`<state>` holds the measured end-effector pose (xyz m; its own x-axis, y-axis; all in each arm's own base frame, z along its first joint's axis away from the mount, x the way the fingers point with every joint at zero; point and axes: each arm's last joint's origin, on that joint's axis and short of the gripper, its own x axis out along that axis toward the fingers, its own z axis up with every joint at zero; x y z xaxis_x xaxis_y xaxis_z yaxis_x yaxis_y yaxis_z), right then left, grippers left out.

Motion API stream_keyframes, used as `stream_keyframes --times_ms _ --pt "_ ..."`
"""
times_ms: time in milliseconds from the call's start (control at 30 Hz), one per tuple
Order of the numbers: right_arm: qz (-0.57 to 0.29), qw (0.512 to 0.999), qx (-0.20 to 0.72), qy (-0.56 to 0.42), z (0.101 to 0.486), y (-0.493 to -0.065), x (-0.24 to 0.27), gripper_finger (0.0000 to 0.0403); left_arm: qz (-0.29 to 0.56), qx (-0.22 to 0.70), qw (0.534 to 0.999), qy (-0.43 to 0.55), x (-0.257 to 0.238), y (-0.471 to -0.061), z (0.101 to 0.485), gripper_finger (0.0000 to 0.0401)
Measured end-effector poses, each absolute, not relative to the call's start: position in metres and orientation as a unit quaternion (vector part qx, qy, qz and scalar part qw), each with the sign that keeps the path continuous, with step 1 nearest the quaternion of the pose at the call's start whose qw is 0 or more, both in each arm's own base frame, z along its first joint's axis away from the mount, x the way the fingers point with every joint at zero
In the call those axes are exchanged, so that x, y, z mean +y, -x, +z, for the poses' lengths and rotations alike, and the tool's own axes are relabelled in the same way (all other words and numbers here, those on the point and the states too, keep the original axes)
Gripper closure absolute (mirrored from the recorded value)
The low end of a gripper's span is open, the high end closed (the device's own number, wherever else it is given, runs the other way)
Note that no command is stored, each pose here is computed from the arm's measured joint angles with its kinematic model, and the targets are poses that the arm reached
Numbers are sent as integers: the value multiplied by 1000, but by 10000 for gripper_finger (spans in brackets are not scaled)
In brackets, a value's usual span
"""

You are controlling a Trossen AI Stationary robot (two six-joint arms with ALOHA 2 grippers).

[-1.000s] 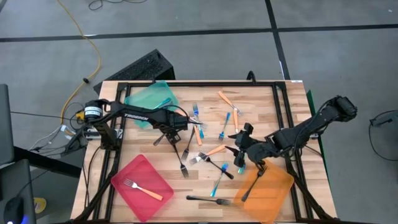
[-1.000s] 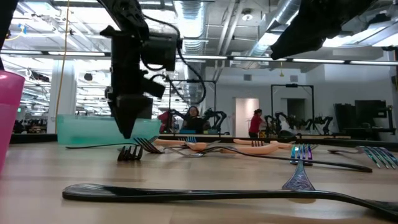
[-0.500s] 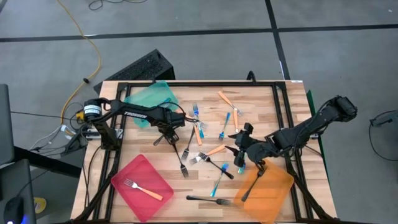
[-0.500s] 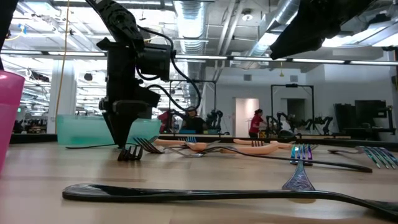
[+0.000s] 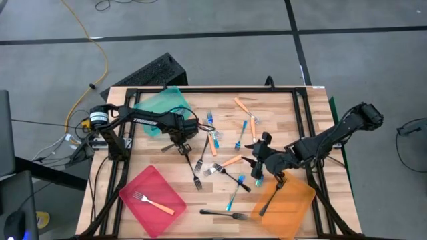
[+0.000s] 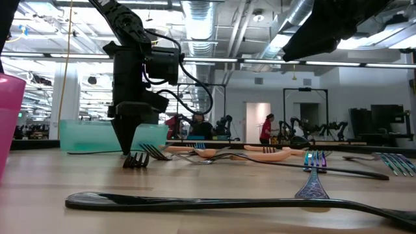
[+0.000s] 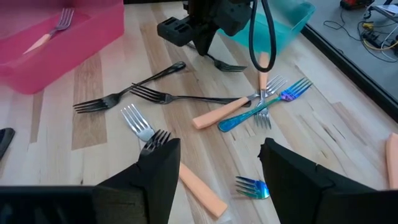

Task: Sort silverware by color (type)
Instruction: Put the black fork into the orange bin

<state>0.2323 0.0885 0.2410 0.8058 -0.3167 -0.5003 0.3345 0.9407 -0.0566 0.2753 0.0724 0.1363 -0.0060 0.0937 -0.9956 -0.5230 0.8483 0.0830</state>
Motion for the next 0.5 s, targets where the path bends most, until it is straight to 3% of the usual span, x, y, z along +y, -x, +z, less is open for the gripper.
stream_keyframes --times_ms 433,500 --pt "-170 952 253 -22 242 -233 89 161 219 666 700 138 70 -283 144 400" --pt "-170 952 252 -23 242 -233 89 161 219 648 718 129 71 -291 149 400"
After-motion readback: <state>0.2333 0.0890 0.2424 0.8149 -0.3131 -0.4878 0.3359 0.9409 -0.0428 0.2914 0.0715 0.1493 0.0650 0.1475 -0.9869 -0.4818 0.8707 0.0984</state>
